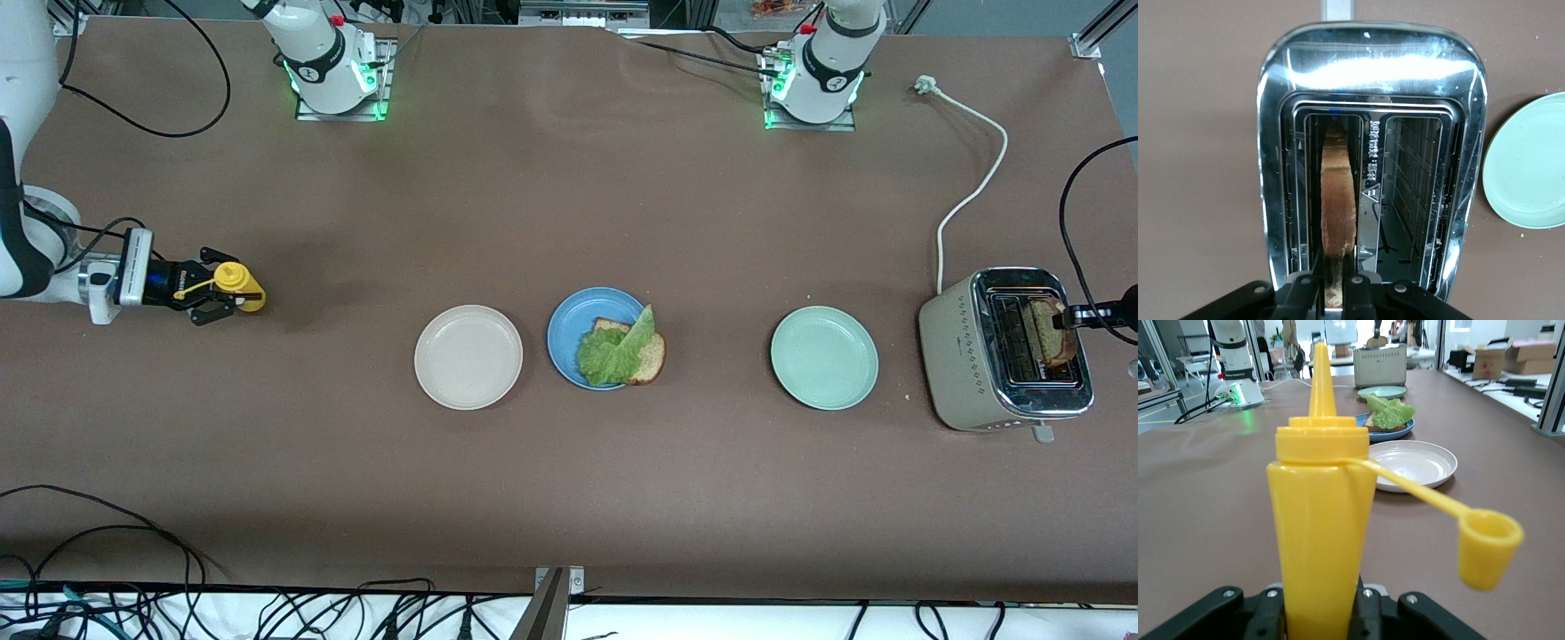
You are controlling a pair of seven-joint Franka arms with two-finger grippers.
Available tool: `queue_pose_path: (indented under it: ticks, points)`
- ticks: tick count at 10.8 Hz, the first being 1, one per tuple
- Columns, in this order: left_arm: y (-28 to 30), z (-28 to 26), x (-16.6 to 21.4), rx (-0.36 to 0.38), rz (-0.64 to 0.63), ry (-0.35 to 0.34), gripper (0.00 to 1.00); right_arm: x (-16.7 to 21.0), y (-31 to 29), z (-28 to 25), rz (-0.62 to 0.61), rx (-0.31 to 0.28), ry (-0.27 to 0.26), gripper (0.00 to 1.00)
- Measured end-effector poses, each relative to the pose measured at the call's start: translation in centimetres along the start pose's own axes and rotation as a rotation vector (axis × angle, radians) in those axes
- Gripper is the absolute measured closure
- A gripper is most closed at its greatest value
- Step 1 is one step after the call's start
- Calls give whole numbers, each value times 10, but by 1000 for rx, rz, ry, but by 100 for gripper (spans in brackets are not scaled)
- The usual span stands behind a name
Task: Make sandwich in blue plate with both arms
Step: 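Grasp the toaster bread slice with the left gripper and lift it out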
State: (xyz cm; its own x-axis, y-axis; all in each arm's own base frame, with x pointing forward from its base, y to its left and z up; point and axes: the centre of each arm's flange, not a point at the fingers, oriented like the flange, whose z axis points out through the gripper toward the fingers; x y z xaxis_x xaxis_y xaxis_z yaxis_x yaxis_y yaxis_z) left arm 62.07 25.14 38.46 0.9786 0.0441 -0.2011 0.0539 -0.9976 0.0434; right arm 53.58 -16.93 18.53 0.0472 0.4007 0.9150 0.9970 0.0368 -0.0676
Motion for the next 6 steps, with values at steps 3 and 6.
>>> queue_pose_path:
  ticks: [3,6]
  points:
    - [-4,-25,-2,3,-8,10,92,-28,-6,8,-75,-9,38,81]
    - [-3,-63,-11,-1,-13,-6,92,-45,-9,13,-94,-10,88,81]
